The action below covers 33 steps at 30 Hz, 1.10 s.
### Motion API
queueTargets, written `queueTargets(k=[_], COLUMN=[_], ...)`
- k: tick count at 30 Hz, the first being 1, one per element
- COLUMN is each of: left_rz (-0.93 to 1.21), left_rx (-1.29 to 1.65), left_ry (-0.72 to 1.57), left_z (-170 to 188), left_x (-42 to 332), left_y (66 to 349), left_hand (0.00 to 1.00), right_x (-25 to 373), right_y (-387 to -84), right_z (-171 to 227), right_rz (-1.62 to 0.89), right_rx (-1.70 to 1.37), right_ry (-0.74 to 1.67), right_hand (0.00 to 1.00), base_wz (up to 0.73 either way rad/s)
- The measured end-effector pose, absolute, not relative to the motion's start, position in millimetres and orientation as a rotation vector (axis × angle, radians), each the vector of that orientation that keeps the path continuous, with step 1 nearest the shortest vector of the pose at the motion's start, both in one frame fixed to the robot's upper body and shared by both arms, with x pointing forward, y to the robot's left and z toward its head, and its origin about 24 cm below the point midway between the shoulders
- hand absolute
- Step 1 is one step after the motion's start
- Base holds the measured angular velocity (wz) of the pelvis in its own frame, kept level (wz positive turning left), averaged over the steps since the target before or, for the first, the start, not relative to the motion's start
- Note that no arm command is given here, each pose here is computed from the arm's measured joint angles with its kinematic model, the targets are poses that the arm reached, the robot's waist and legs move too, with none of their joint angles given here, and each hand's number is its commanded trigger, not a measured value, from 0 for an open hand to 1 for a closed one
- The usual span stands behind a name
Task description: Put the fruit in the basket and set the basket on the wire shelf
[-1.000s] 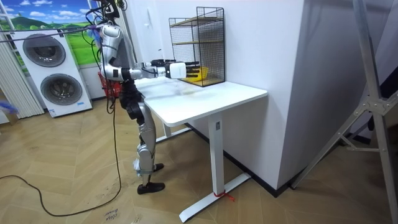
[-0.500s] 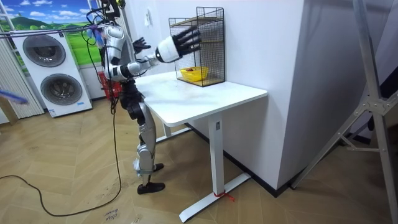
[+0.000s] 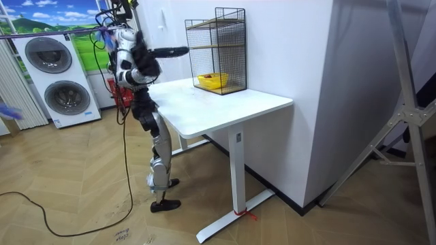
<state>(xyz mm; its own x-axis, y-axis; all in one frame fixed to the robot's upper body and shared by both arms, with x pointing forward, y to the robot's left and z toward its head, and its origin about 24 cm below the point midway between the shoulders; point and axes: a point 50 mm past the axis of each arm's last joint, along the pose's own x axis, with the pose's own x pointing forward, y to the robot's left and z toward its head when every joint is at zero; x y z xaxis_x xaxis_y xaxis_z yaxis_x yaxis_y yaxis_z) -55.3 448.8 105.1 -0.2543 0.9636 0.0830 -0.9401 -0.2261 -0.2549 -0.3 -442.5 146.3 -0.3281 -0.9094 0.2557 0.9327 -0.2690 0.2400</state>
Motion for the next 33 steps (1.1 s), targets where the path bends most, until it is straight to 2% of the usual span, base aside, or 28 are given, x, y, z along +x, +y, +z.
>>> queueTargets(k=[3,8,11,12,13,17,20,23,25,30,33], left_rz=[2.012,2.255,2.384,2.415,2.422,2.378,2.220,1.907,1.590,1.039,0.761], left_rx=[-0.234,-0.469,-0.601,-0.638,-0.658,-0.740,-0.675,-0.508,-0.368,-0.200,-0.074], left_ry=[-0.153,0.088,0.237,0.283,0.354,0.549,0.759,0.966,1.119,1.275,1.301], left_z=[72.7,10.6,-26.2,-38.8,-52.6,-89.7,-109.5,-123.6,-134.4,-153.9,-159.2], left_x=[-89.6,-129.4,-152.6,-156.5,-156.7,-152.4,-137.1,-114.0,-89.7,-36.9,-4.9], left_y=[459.0,438.5,408.7,395.5,381.5,338.2,317.7,308.5,301.9,279.6,269.3], left_hand=[0.00,0.00,0.00,0.00,0.00,0.00,0.00,0.00,0.00,0.00,0.00], right_x=[-31.8,-81.7,-109.7,-121.0,-129.8,-138.0,-128.5,-100.7,-71.0,-12.4,5.0], right_y=[-460.1,-455.8,-430.3,-413.3,-393.7,-346.1,-315.9,-303.4,-299.9,-291.7,-282.1], right_z=[117.0,37.7,-12.8,-32.6,-51.6,-90.4,-114.0,-131.1,-141.3,-153.3,-157.8], right_rz=[-2.035,-2.258,-2.306,-2.313,-2.306,-2.236,-2.085,-1.819,-1.519,-1.018,-0.769], right_rx=[0.018,0.245,0.308,0.324,0.337,0.405,0.425,0.371,0.264,0.094,-0.005], right_ry=[-0.256,0.110,0.401,0.523,0.652,0.912,1.076,1.221,1.304,1.344,1.374], right_hand=[0.00,0.00,0.00,0.00,0.00,0.00,0.00,0.00,0.00,0.00,0.00], base_wz=[0.11,0.12,-0.03,0.00,0.00,-0.06,0.02,-0.05,-0.05,-0.11,-0.01])
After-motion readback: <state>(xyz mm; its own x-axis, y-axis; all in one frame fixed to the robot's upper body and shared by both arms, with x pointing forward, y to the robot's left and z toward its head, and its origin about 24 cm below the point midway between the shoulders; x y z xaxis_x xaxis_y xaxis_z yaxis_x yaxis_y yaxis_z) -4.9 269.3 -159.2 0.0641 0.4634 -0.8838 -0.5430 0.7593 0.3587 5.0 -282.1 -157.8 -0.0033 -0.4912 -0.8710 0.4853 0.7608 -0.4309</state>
